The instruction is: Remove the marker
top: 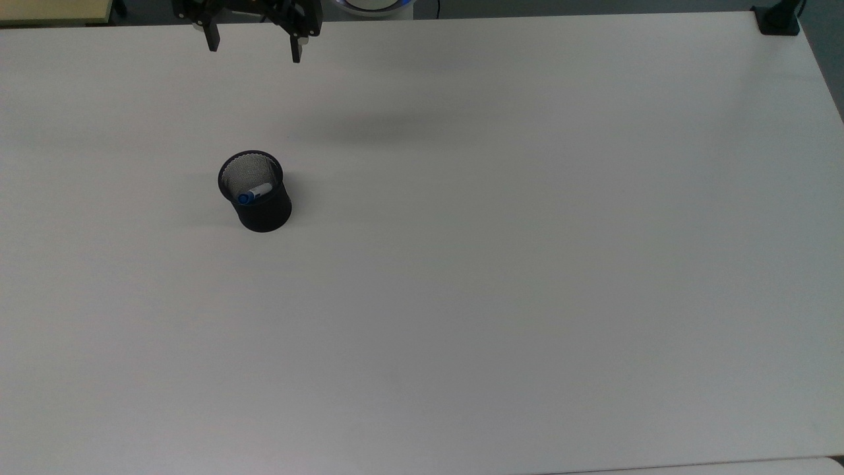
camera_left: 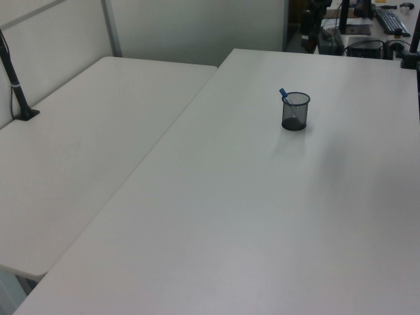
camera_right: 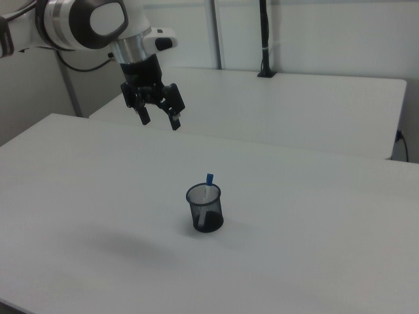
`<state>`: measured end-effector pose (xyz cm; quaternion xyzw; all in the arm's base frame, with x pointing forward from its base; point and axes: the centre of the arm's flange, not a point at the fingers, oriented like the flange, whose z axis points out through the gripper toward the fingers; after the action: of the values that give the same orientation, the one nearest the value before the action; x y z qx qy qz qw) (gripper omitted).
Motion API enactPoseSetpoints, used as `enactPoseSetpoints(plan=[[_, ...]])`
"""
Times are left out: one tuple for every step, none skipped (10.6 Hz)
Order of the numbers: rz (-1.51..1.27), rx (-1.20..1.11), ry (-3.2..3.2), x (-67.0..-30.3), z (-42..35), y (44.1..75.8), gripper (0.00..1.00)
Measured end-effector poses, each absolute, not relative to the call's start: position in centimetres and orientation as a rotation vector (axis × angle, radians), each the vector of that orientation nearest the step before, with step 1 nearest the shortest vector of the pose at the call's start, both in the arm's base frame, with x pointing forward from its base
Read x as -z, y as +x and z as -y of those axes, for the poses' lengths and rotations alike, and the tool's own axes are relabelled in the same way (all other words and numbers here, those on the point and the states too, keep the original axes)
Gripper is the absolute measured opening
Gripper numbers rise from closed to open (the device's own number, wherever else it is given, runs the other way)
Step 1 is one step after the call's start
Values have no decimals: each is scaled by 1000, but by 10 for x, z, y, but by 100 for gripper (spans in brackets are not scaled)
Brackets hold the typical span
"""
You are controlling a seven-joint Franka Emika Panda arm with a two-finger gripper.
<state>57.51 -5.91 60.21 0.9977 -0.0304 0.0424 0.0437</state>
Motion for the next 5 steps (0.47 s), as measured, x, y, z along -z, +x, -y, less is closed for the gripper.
enactPoseSetpoints(plan=[[93,-129,3050,-602,59,575,100],[93,-129,3050,-602,59,575,100],[93,-129,3050,-602,59,575,100],[94,-129,3050,-602,59,575,100],[100,-128,3049,-602,62,575,100]])
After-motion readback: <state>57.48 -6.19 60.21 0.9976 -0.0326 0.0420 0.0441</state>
